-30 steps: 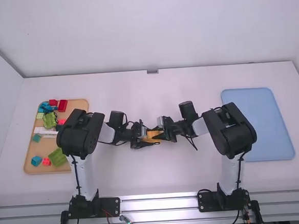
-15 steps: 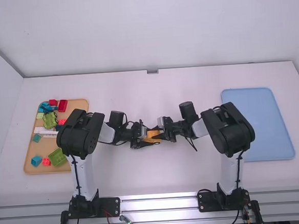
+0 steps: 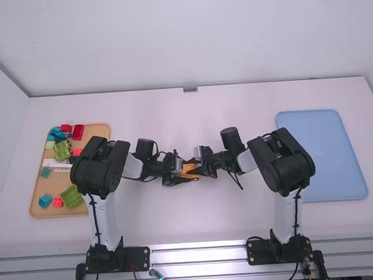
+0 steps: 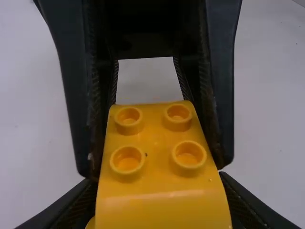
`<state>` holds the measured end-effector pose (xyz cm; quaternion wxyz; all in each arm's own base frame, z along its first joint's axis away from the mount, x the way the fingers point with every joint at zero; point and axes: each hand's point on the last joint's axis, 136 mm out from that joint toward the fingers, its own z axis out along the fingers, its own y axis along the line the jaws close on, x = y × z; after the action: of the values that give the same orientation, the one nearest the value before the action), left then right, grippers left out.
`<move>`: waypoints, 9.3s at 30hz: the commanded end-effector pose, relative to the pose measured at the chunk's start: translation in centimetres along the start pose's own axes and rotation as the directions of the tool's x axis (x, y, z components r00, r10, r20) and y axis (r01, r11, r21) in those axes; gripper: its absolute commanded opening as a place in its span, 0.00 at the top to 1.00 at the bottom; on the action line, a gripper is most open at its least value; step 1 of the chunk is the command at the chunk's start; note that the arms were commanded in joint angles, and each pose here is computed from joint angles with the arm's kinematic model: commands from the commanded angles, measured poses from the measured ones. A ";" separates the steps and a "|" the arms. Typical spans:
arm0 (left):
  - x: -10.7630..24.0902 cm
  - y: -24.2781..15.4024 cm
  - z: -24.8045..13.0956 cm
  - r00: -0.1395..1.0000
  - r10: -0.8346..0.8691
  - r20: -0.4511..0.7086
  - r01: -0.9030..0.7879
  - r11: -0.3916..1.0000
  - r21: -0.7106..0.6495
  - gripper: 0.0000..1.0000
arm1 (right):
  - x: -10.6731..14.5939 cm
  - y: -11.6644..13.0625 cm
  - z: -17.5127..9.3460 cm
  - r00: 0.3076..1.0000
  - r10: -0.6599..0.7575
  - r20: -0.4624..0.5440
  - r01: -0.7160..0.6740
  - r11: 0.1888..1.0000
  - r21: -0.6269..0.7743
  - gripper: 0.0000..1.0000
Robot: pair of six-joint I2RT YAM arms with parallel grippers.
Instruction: Assemble lego blocks to make yellow taxi
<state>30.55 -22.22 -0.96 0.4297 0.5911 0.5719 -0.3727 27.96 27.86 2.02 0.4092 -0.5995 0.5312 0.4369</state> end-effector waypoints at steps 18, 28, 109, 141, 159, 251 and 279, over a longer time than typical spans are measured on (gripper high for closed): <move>0.2 -0.3 0.1 1.000 -0.003 0.001 0.003 1.000 0.008 0.62 | 5.5 0.1 1.2 0.957 0.131 -0.260 -0.106 0.988 0.110 1.00; 0.2 -0.3 0.1 1.000 -0.002 0.003 0.002 1.000 0.007 0.64 | 7.4 0.2 1.0 0.921 0.113 -0.372 -0.066 0.988 0.138 1.00; -7.3 -1.3 -10.2 0.986 -0.022 -0.163 -0.002 0.989 -0.147 0.01 | 3.9 -2.0 1.5 0.985 0.107 -0.137 -0.091 0.988 0.121 0.01; -6.2 -1.6 -10.8 0.985 -0.024 -0.170 -0.006 0.984 -0.176 0.01 | 0.6 -3.8 -1.4 0.985 0.155 -0.077 -0.144 0.981 0.131 0.68; -6.0 -0.6 -10.6 0.982 0.089 -0.167 -0.126 0.967 -0.223 0.01 | 5.4 -10.1 -28.5 0.828 0.547 -0.125 -0.211 0.510 0.834 0.76; -12.1 -2.5 -28.4 0.911 -0.231 0.341 0.356 0.023 -0.934 0.35 | -11.4 -4.2 -28.9 0.864 0.435 0.254 -0.290 0.018 0.957 0.31; -7.2 -4.2 -26.6 0.920 -0.186 0.346 0.356 0.023 -0.934 0.86 | 0.0 5.3 -28.3 0.860 0.416 0.295 -0.286 -0.086 0.954 0.89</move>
<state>24.55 -0.12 15.26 0.6725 0.0017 0.7401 -0.0023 25.52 0.19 10.66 0.5511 -0.0054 0.8344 0.0041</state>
